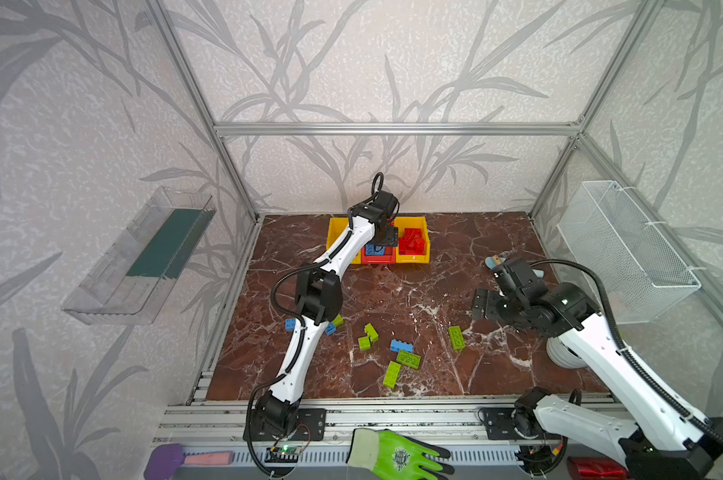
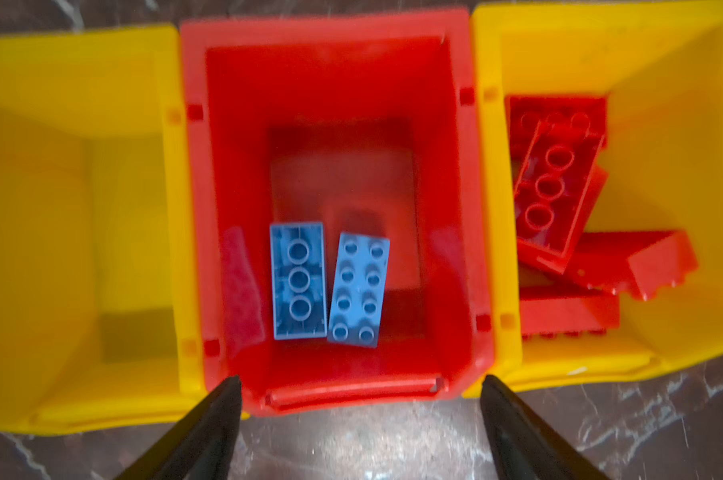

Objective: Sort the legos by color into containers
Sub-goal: 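Reach the left gripper to the pile and grasp a blue brick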

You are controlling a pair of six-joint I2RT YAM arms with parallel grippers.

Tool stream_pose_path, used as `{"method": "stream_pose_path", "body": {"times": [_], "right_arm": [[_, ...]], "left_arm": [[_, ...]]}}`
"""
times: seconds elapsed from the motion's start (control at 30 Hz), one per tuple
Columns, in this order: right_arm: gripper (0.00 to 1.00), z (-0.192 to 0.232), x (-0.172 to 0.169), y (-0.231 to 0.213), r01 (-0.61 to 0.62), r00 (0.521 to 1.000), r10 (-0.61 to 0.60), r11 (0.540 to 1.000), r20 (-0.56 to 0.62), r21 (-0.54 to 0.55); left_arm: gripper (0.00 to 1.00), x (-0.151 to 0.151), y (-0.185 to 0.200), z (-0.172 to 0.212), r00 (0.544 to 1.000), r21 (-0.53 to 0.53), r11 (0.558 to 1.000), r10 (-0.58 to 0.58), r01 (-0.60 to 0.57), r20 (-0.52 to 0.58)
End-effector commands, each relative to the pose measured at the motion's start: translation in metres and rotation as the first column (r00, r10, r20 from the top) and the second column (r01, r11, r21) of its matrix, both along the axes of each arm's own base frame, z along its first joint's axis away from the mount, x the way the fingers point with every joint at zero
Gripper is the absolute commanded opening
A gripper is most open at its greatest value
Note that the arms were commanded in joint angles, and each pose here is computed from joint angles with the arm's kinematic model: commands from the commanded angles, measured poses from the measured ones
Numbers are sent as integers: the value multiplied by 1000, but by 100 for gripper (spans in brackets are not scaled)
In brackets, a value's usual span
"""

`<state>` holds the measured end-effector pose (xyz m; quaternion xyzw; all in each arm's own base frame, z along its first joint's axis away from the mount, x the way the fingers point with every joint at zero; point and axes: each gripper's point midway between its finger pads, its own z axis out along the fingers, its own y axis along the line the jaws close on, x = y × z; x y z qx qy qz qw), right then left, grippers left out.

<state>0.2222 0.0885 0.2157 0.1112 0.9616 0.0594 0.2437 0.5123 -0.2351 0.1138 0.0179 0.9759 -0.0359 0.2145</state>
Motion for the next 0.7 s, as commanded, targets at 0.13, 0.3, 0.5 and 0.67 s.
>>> {"method": "stream_pose_path", "body": {"times": [0.13, 0.3, 0.5, 0.67], "right_arm": [[99, -5, -25, -10, 50, 998, -51, 998, -44, -25], [99, -18, -35, -4, -7, 994, 3, 999, -107, -33], [99, -17, -28, 10, -111, 989, 109, 994, -99, -22], [99, -16, -46, 13, -190, 975, 192, 981, -113, 22]], "left_arm": [[90, -82, -1, 25, 998, -196, 980, -39, 27, -57], [90, -129, 4, 24, 992, -166, 985, -64, 45, -111], [90, -185, -5, 33, 994, -93, 993, -79, 72, -72], [90, -235, -28, 27, 995, -82, 995, -62, 56, -75]]}}
